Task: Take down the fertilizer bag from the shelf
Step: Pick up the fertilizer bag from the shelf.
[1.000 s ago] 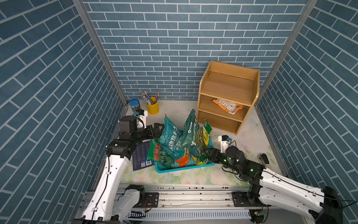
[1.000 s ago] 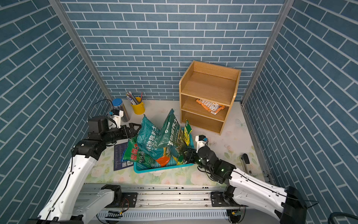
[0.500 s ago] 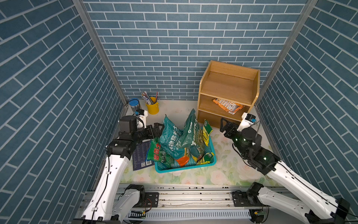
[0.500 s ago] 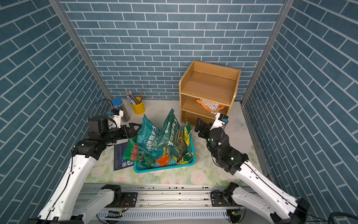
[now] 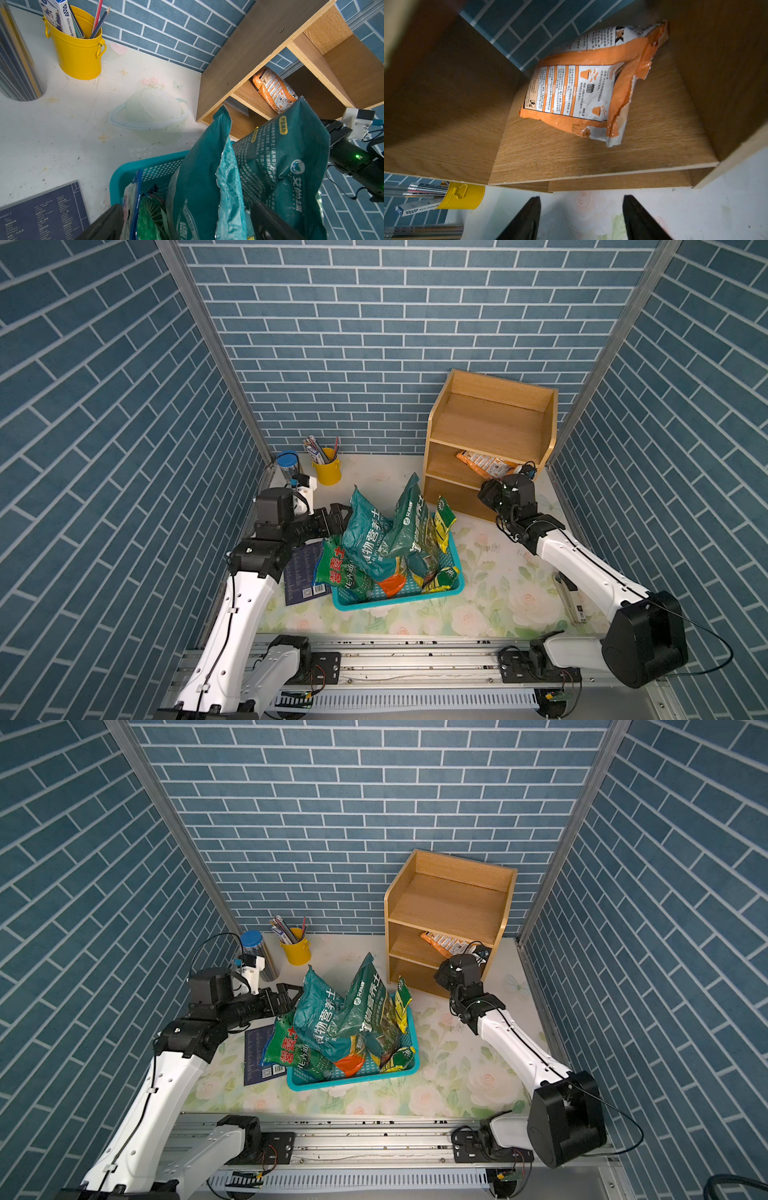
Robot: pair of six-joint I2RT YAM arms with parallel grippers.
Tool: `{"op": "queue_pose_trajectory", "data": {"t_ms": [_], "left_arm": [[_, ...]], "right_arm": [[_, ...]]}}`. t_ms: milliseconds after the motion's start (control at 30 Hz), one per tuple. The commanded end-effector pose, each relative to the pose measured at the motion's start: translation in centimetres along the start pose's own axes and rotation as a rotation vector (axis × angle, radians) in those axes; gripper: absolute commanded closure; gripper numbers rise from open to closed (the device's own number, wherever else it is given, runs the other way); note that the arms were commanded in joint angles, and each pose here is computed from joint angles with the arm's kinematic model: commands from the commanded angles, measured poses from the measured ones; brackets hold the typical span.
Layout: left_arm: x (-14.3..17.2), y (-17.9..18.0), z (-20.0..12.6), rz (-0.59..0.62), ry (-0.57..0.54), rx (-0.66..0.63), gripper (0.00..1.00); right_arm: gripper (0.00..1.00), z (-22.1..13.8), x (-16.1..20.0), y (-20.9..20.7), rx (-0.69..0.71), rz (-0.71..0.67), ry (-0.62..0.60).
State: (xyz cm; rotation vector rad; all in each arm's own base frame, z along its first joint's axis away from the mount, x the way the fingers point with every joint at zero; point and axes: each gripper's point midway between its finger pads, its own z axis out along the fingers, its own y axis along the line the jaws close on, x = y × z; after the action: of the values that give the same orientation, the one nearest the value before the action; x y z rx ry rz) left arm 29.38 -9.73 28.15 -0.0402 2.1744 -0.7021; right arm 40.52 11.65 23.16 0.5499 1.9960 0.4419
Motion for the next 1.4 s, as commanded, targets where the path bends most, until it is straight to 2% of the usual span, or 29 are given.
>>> {"op": "queue_pose_trajectory", "data": {"t_ms": [0,133,300,400,533,733,900,1233,1300,1367], "left_arm": [[0.3,0.2,0.3,0.002,0.006,-0.002,0.0],[0.3,0.2,0.3,0.003,0.005,-0.003,0.0],[0.3,0.2,0.3,0.001,0.006,-0.003,0.0],[0.3,0.2,0.3,0.001,0.006,-0.003,0.0],[0.4,0.3,0.3,0.001,0.008,-0.003,0.0],[0.4,0.3,0.3,0.001,0.008,-0.003,0.0],[0.4,0.2,0.3,0.002,0.008,0.0,0.0],[0.4,0.3,0.4,0.001,0.01,-0.002,0.0],[0.4,0.2,0.3,0.001,0.008,-0.001,0.0],[0.4,0.3,0.3,0.0,0.009,-0.002,0.0]], "right_arm": [[0.33,0.2,-1.6,0.4,0.003,0.006,-0.053],[0.35,0.3,-2.1,-0.6,0.048,0.001,-0.09],[0.37,0.5,-2.9,-2.3,0.095,-0.007,-0.233],[0.35,1.0,-2.7,-2.9,0.088,-0.038,-0.301],[0.34,1.9,-2.6,-3.8,0.143,-0.079,-0.328],[0.31,1.1,-3.8,-3.3,0.12,-0.113,-0.4],[0.29,1.7,-4.4,-2.8,0.142,-0.116,-0.384],[0.32,5.4,-3.0,-2.9,0.2,-0.089,-0.312],[0.34,6.1,-2.9,-3.0,0.227,-0.089,-0.299],[0.44,6.6,-3.0,-2.9,0.251,-0.095,-0.295]]}}
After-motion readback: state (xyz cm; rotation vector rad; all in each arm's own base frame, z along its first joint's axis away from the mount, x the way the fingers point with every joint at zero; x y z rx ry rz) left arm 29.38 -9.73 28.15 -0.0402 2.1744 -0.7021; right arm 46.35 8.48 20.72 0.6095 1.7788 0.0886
